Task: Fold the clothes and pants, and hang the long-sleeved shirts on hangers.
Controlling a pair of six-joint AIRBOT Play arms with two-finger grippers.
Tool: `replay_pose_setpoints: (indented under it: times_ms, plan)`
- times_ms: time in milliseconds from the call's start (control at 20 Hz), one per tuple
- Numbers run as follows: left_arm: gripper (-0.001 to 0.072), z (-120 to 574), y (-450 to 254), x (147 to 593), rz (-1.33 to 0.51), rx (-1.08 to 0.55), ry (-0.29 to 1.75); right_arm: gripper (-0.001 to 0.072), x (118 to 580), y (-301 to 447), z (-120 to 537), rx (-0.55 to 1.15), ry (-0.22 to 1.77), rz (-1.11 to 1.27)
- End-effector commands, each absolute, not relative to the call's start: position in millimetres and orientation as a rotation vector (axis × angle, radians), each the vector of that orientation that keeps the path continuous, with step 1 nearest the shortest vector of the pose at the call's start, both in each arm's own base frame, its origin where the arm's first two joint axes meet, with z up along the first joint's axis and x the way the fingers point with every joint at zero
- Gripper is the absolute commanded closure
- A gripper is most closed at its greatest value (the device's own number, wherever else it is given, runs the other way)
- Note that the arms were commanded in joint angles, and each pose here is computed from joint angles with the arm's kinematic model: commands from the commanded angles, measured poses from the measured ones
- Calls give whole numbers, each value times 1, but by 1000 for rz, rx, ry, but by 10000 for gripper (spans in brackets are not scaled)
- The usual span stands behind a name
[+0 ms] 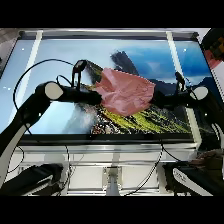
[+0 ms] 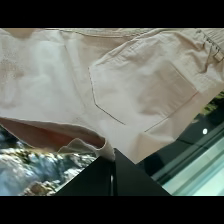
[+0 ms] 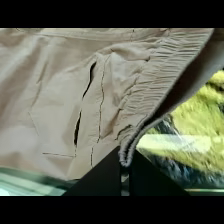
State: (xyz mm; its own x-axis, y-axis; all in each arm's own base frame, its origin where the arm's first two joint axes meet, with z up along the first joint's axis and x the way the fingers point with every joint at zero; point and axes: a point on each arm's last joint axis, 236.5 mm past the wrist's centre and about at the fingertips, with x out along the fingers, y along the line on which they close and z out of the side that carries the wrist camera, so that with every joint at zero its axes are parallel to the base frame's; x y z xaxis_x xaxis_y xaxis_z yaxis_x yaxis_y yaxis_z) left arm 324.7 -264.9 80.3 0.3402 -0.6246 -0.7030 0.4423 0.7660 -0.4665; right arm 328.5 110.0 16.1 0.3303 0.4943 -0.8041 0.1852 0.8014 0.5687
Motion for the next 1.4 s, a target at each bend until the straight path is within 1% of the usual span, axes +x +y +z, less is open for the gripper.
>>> replay_pose_setpoints:
  times_ms: [0,200,350,400,500,600,650,850,1050,1150,1250,1350]
  plan:
    - [706,70,-256,291,-638,-265,1033,698,280,112,1,688,1316,189]
    - [706,61,-255,257,-606,-258,1072,697,241,116,1,734,1355,169]
    - [706,56,-267,237,-620,-217,1093,696,225,118,10,716,1366,186]
    - [706,59,-272,237,-629,-214,1069,696,223,118,14,712,1361,194]
    - [706,79,-279,260,-603,-322,971,696,229,118,20,718,1317,196]
    - [706,117,-281,299,-594,-413,786,696,244,114,24,759,1257,157]
    - [706,132,-277,317,-576,-435,733,696,252,111,27,783,1221,138]
    - [705,147,-268,382,-513,-379,675,697,286,99,39,906,1073,45]
    - [704,116,-281,425,-473,-377,728,697,323,77,43,1013,925,-72]
    - [704,113,-295,444,-489,-356,683,697,335,65,33,1042,900,-137]
    - [704,117,-304,463,-490,-370,633,697,342,54,17,1055,905,-210]
    - [705,108,-312,478,-486,-368,641,697,351,46,8,1076,886,-259]
